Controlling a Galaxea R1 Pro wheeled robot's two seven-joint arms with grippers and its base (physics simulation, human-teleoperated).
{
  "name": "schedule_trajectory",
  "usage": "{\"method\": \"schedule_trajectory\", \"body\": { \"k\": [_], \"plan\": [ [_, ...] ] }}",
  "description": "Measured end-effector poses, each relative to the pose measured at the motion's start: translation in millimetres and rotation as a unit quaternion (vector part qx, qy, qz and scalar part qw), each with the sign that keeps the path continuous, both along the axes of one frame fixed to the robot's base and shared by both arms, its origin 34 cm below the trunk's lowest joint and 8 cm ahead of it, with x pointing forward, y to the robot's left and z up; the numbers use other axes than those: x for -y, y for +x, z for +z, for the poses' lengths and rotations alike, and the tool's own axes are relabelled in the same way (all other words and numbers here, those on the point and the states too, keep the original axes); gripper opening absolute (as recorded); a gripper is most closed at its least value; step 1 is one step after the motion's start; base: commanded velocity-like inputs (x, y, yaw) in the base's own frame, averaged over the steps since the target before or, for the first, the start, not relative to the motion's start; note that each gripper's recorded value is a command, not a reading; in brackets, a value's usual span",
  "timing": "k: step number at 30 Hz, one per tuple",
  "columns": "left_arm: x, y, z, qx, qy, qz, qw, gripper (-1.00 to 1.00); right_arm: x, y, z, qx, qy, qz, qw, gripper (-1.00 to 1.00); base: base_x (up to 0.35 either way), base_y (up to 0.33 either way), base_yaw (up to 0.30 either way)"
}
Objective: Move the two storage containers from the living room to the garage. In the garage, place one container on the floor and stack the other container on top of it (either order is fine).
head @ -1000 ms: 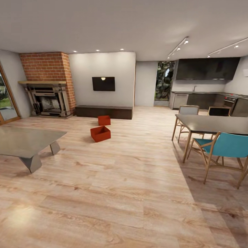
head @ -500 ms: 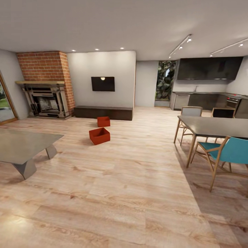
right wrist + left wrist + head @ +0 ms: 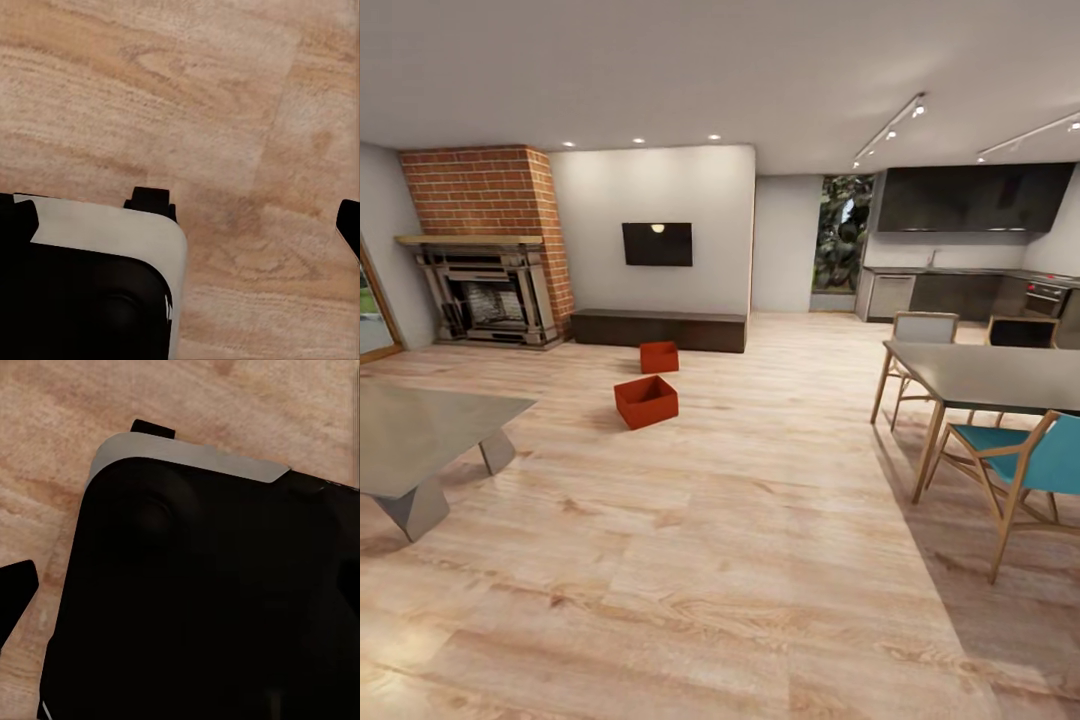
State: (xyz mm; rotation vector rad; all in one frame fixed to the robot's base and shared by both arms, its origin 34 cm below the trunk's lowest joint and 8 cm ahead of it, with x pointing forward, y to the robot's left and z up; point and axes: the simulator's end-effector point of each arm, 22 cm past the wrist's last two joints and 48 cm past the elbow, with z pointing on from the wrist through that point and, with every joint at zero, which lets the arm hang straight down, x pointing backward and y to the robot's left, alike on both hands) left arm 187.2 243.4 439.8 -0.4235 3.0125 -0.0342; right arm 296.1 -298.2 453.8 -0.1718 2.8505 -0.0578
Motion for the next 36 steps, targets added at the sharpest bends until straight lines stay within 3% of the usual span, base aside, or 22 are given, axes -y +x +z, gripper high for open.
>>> {"method": "schedule_trajectory", "body": {
  "k": [36],
  "plan": [
    [1.2, 0.3, 0.0, 0.001, -0.001, -0.001, 1.0000, 1.00, 0.0, 0.1, 0.0, 0.000, 0.000, 0.000, 1.0000, 1.00, 0.322, 0.000, 0.000]
  ]
}}
